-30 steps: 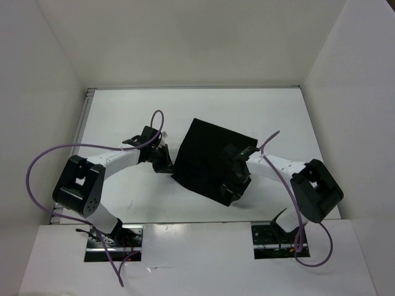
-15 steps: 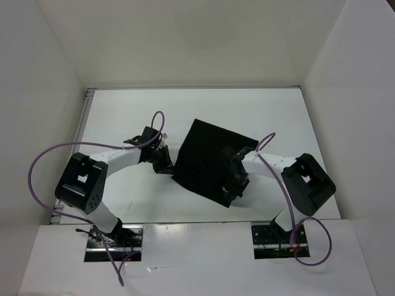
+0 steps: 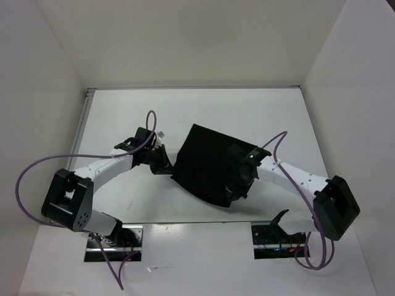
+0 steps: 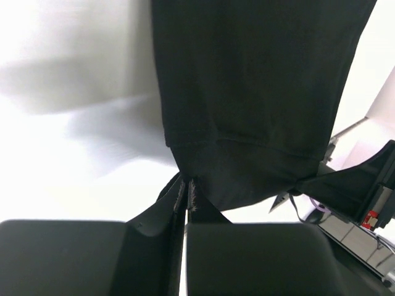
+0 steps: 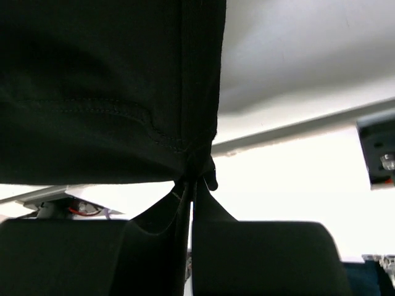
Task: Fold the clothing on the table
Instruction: Fold the skirt
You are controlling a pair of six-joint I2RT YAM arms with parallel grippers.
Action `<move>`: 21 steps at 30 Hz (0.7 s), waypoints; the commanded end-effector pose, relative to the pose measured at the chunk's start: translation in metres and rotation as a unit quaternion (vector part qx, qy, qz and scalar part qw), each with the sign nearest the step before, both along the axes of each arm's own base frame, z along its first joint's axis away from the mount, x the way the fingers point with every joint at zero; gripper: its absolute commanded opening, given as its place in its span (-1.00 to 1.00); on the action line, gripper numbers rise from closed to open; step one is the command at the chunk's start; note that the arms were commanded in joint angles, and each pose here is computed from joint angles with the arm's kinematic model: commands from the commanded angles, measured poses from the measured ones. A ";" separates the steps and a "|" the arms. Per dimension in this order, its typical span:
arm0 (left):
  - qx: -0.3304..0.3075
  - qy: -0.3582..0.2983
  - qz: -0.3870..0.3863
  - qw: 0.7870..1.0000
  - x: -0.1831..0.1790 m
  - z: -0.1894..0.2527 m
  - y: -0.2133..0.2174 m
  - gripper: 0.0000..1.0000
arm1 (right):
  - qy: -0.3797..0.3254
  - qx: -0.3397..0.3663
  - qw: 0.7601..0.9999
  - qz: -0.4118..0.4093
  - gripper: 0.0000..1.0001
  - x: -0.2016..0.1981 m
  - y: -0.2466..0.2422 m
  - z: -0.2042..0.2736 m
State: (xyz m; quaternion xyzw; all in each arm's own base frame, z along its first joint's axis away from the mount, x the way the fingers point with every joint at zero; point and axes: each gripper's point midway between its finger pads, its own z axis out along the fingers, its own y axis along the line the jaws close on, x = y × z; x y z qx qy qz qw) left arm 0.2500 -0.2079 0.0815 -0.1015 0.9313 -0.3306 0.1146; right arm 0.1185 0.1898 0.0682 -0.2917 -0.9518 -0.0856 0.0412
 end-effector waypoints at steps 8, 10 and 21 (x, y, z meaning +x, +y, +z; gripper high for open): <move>-0.033 -0.003 0.013 0.999 0.041 0.030 -0.013 -1.00 | -0.062 0.020 0.996 -0.061 -1.00 0.025 0.004 0.052; -0.031 -0.017 0.030 0.999 0.046 0.038 -0.007 -1.00 | -0.063 0.020 0.995 -0.068 -1.00 0.028 0.002 0.050; -0.054 -0.003 0.080 0.995 0.060 0.035 0.005 -1.00 | -0.081 0.023 0.990 -0.117 -1.00 0.056 -0.019 0.046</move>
